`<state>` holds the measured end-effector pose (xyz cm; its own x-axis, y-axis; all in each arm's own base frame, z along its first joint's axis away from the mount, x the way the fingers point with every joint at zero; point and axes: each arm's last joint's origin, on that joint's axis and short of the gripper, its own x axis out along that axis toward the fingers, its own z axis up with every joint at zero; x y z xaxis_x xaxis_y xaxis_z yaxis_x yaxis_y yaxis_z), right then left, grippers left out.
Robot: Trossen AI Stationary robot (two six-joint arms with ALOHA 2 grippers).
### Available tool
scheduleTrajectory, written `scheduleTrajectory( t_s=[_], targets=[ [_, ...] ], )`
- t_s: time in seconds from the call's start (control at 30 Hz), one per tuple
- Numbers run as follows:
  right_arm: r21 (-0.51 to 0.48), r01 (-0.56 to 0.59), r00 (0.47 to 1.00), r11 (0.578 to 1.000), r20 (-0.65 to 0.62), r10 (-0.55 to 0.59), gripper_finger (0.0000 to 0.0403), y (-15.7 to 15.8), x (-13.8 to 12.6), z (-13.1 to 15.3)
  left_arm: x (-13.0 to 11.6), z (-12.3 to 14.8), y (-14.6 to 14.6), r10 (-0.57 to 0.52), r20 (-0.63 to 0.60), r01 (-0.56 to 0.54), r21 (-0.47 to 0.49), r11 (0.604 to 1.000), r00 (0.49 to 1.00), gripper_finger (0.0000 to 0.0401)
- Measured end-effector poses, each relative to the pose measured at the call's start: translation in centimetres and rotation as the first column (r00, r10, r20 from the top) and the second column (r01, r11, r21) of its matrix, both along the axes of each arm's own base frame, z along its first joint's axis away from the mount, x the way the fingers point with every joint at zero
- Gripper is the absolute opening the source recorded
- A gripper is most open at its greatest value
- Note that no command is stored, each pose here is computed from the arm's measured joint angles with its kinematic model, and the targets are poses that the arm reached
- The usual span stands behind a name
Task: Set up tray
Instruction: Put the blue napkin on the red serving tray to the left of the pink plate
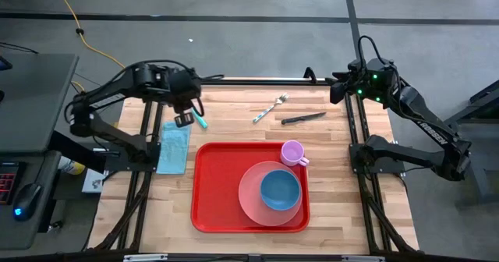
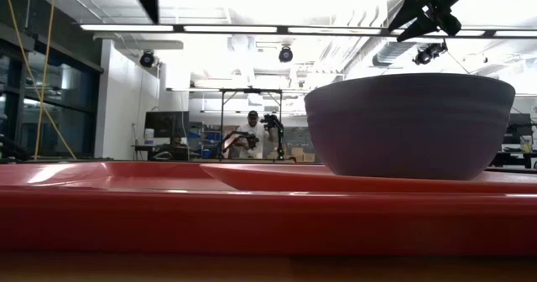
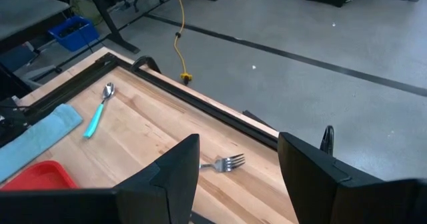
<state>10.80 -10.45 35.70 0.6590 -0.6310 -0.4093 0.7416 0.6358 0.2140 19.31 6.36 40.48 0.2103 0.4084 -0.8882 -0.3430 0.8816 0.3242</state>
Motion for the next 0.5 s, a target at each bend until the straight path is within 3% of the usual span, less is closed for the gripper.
scheduleTrajectory(
  t_s=[0.13, 0.33, 0.4, 0.5],
  targets=[
    [0.006, 0.007, 1.000, 1.000, 0.008, -0.007, 0.0181, 0.0, 0.0, 0.0, -1.7, -2.0, 1.3, 0.068, 0.016, -0.067, -0.074, 0.995, 0.998, 0.0106],
    [0.031, 0.011, 0.999, 0.999, 0.038, -0.012, 0.0181, 0.0, 0.0, 0.1, -2.7, -5.9, 4.0, 0.050, 0.115, -0.018, -0.265, 0.964, 0.992, 0.0106],
    [0.036, 0.005, 0.999, 0.999, 0.044, -0.007, 0.0181, 0.0, 0.1, 0.1, -2.8, -7.3, 4.6, 0.022, 0.181, 0.049, -0.379, 0.924, 0.983, 0.0106],
    [0.041, -0.007, 0.999, 0.999, 0.047, 0.005, 0.0181, 0.1, 0.1, 0.1, -3.2, -9.2, 4.5, -0.045, 0.261, 0.187, -0.553, 0.812, 0.964, 0.0106]
  ],
)
